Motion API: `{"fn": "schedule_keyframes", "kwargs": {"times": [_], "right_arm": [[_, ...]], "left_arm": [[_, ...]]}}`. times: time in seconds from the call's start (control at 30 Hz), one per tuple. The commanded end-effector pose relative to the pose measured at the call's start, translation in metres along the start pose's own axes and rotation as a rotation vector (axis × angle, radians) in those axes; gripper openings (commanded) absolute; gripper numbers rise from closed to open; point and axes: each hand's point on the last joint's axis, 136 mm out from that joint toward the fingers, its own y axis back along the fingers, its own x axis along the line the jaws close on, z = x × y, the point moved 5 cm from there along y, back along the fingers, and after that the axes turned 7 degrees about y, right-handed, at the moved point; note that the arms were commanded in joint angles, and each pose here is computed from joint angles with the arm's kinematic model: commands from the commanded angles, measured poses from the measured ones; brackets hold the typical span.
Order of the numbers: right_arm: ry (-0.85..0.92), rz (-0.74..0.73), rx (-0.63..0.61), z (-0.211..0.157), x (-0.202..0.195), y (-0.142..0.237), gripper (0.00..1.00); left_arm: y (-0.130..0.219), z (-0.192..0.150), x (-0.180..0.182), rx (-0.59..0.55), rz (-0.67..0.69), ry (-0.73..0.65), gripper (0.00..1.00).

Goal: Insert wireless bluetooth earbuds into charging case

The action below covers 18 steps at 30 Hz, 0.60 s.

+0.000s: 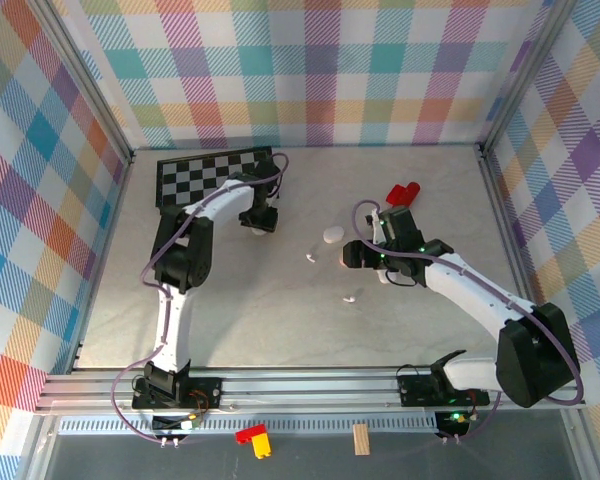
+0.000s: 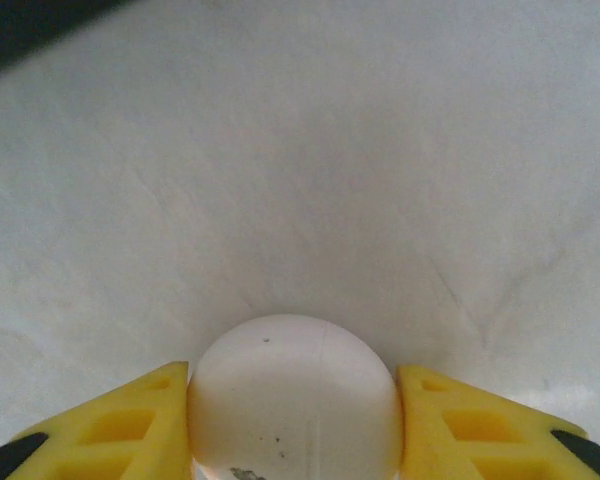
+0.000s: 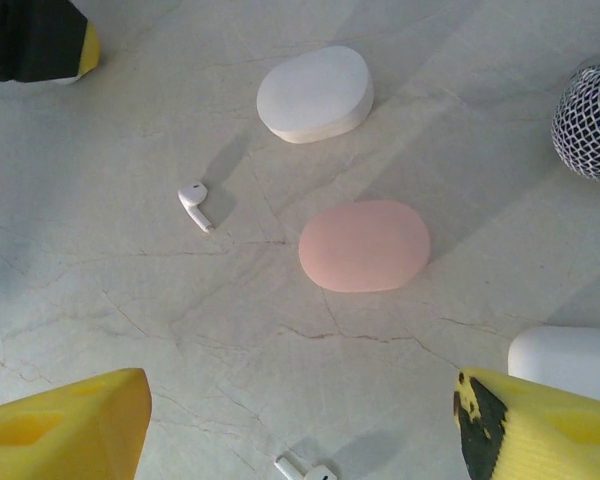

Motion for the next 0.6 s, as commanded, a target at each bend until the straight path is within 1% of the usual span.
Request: {"fn": "schedule_keyframes", "kwargs": {"times": [0.0, 0.07, 0.23, 0.33, 0.47, 0.57], "right_arm": [[0.038, 0.045, -0.045, 0.004, 0.008, 0.007, 0.79], [0.048, 0.085, -0.069, 0.006, 0.013, 0.009, 0.79], [0.082, 0.19, -0.128, 0.01, 0.027, 0.011, 0.79], [0.124, 0.244, -0.18, 0.014, 0.04, 0.012, 0.79], [0.227, 0.318, -0.291, 0.022, 0.066, 0.013, 0.8], [0.315, 0.36, -0.379, 0.025, 0.088, 0.01, 0.81]], "left_arm": [[0.038, 0.012, -0.003, -0.16, -0.137, 0.138, 0.39], [0.054, 0.011, -0.002, -0.236, -0.202, 0.227, 0.39], [0.087, 0.001, 0.003, -0.383, -0.323, 0.411, 0.4], [0.103, -0.012, 0.003, -0.411, -0.421, 0.497, 0.4], [0.123, -0.029, -0.001, -0.419, -0.571, 0.608, 0.4], [0.133, -0.044, 0.001, -0.411, -0.628, 0.674, 0.4]]}}
